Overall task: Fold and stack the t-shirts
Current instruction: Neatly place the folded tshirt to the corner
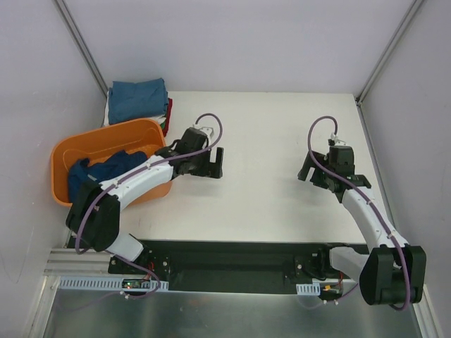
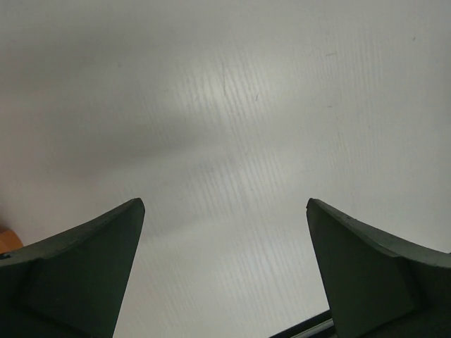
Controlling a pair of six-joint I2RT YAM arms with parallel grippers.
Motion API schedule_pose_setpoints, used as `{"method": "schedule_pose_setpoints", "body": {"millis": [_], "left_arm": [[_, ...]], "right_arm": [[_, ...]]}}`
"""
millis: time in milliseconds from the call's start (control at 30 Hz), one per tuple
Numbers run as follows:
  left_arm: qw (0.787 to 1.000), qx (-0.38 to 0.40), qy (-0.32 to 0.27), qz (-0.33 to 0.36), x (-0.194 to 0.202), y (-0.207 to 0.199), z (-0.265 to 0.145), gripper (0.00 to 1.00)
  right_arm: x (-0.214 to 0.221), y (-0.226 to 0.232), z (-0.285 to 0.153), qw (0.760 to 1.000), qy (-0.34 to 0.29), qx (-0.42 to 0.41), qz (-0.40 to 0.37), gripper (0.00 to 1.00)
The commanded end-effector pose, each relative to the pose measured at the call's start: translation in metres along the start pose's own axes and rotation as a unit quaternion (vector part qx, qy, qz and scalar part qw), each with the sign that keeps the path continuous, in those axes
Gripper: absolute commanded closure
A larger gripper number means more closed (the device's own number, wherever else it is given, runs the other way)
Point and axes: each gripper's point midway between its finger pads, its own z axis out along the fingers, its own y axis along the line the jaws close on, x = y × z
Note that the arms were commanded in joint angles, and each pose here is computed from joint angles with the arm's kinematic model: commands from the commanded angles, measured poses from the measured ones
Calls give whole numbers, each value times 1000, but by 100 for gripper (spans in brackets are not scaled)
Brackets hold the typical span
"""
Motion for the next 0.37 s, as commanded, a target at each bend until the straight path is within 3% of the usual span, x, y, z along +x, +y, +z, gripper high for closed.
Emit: {"method": "schedule_pose_setpoints", "body": {"millis": [0, 333], "left_arm": [[993, 46, -95, -46, -28, -15, -29, 1], [990, 42, -130, -34, -43, -14, -38, 1]], "right_arm": [[-11, 2, -5, 999, -51, -11, 6, 3], [-27, 6, -9, 997, -82, -12, -2, 3]]}}
